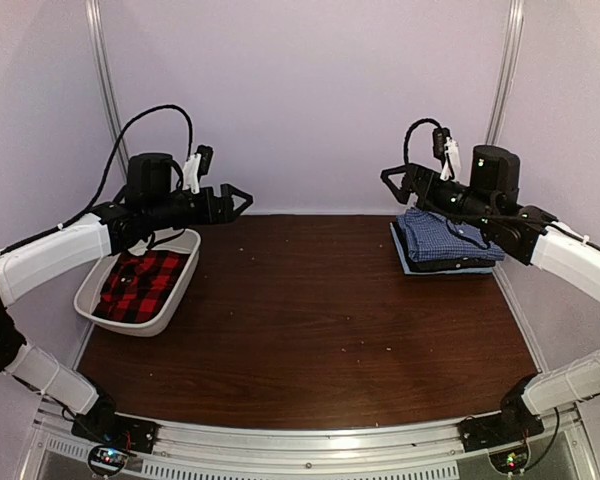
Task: Fold and stack the long sleeve shirts
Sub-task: Pick up the crumpled shirt from the bin.
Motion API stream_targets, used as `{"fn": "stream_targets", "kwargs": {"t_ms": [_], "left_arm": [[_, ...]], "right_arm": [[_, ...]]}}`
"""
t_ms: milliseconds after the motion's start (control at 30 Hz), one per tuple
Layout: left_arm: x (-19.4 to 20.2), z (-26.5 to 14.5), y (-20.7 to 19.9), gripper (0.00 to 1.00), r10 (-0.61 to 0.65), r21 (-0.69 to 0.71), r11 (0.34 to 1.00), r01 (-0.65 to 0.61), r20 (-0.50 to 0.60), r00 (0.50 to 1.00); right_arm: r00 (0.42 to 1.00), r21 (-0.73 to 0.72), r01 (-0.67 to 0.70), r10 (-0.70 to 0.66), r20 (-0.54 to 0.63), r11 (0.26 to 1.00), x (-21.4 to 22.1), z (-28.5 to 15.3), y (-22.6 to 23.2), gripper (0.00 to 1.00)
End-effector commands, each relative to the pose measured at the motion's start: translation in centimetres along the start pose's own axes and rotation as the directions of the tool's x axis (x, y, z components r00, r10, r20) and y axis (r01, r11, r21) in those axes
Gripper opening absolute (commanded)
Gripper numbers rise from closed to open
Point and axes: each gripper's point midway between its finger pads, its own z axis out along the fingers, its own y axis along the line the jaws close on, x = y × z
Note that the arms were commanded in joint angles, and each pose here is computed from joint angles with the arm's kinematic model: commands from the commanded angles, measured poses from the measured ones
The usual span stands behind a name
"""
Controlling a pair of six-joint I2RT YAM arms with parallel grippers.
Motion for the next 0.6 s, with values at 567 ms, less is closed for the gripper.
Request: {"fn": "stream_targets", "kwargs": {"t_ms": [567], "left_arm": [[0.7,-1.5,7.2,0.98,-0.037,-0.382,0.923,0.033,-0.003,0.999]], "right_arm": [[0.996,-0.007,0.081,-0.081,-0.039,0.997,0.6,0.4,0.2,1.00]]}}
